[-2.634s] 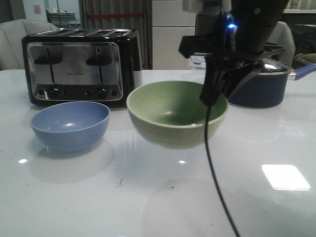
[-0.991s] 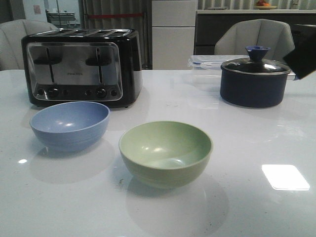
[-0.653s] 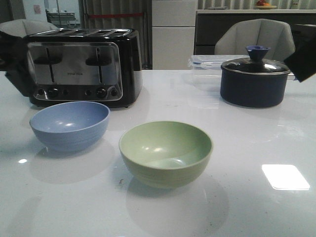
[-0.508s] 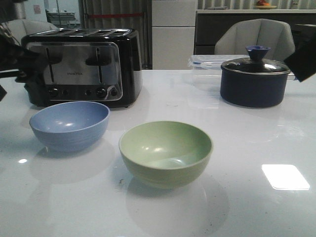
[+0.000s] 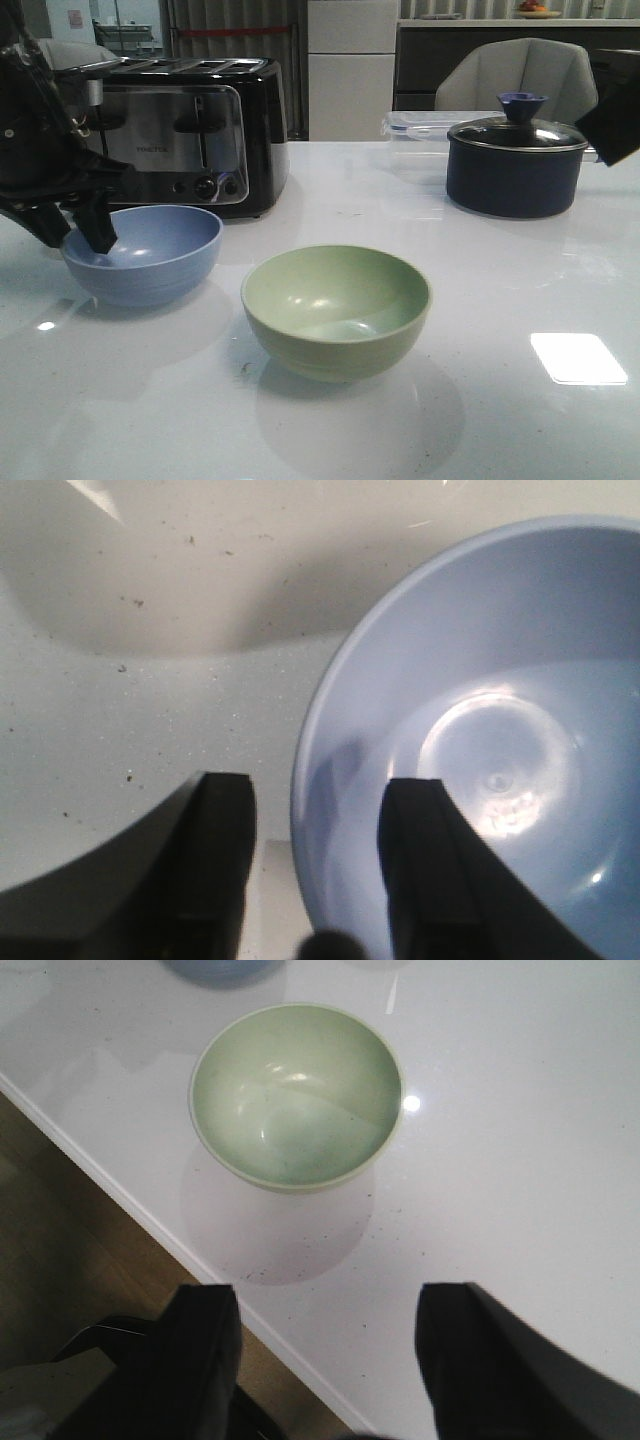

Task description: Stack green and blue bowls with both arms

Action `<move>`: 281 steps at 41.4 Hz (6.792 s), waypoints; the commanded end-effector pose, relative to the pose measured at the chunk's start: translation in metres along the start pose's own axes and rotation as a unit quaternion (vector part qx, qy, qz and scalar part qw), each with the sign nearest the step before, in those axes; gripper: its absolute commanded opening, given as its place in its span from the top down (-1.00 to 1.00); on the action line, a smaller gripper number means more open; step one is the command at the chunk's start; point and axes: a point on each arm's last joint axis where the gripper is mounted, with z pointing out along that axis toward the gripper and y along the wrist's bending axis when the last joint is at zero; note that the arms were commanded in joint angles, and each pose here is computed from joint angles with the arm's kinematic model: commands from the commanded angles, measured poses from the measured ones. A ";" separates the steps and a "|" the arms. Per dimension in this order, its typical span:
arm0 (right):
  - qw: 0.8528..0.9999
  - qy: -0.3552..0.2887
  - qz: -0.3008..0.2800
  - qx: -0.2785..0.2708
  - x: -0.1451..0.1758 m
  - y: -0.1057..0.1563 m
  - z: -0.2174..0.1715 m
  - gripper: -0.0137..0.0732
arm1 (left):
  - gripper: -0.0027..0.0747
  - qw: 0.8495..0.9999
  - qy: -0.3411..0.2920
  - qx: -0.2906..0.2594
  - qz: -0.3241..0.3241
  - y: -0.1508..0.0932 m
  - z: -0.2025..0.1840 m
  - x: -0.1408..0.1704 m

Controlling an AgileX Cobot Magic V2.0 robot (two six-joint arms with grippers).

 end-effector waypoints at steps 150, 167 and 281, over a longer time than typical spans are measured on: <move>0.995 -0.078 0.041 0.046 0.036 -0.002 -0.040 -0.46 | -0.11 0.926 -0.311 0.106 0.187 -0.046 -0.237 0.195; 0.996 -0.070 0.044 0.045 0.039 -0.003 -0.037 0.29 | 0.15 0.926 -0.311 0.107 0.185 -0.046 -0.237 0.195; 0.995 -0.079 0.043 0.047 0.038 -0.003 -0.037 0.56 | 0.69 0.797 -0.599 -0.075 -0.018 0.003 -0.159 0.287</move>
